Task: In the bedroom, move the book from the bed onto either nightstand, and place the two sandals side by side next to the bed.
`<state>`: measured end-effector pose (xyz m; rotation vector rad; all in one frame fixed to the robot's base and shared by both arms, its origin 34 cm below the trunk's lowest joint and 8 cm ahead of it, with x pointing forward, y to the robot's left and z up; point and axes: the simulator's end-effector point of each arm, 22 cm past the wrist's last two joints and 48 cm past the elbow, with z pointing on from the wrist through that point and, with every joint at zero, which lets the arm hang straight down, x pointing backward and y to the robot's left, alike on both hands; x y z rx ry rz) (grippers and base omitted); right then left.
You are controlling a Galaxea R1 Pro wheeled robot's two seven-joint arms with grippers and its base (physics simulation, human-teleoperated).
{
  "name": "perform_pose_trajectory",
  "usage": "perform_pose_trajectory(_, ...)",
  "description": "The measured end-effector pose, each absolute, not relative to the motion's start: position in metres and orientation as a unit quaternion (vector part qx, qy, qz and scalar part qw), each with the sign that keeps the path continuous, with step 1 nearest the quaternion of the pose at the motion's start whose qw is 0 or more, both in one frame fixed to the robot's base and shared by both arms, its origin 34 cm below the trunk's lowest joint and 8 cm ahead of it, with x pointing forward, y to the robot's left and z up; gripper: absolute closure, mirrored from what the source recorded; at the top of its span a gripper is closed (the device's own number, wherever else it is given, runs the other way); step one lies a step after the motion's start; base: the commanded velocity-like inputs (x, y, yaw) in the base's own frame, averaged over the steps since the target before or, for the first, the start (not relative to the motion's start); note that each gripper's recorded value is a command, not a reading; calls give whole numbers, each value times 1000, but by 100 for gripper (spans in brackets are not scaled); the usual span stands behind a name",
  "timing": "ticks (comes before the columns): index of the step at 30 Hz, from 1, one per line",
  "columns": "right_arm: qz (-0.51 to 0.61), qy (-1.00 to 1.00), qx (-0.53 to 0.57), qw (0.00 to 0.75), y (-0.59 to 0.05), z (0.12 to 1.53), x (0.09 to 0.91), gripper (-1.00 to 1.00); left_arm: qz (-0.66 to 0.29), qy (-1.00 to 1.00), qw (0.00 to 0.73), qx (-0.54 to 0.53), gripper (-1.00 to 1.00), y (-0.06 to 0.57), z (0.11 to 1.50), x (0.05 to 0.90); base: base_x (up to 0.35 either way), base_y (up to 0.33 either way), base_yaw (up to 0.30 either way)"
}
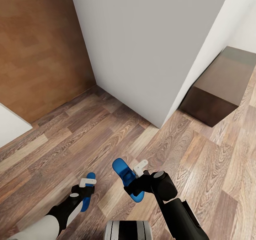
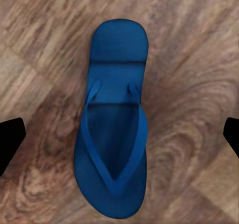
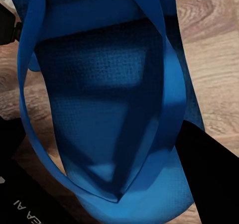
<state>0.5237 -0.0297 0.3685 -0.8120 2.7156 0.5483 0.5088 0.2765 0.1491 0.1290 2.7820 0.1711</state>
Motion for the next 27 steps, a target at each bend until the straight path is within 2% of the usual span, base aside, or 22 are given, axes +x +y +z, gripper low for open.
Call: perform_pose_trajectory(27,190,933,-279,125,-29,336,514,100,60,982,174,46,-100,276,116,500,0,0,0)
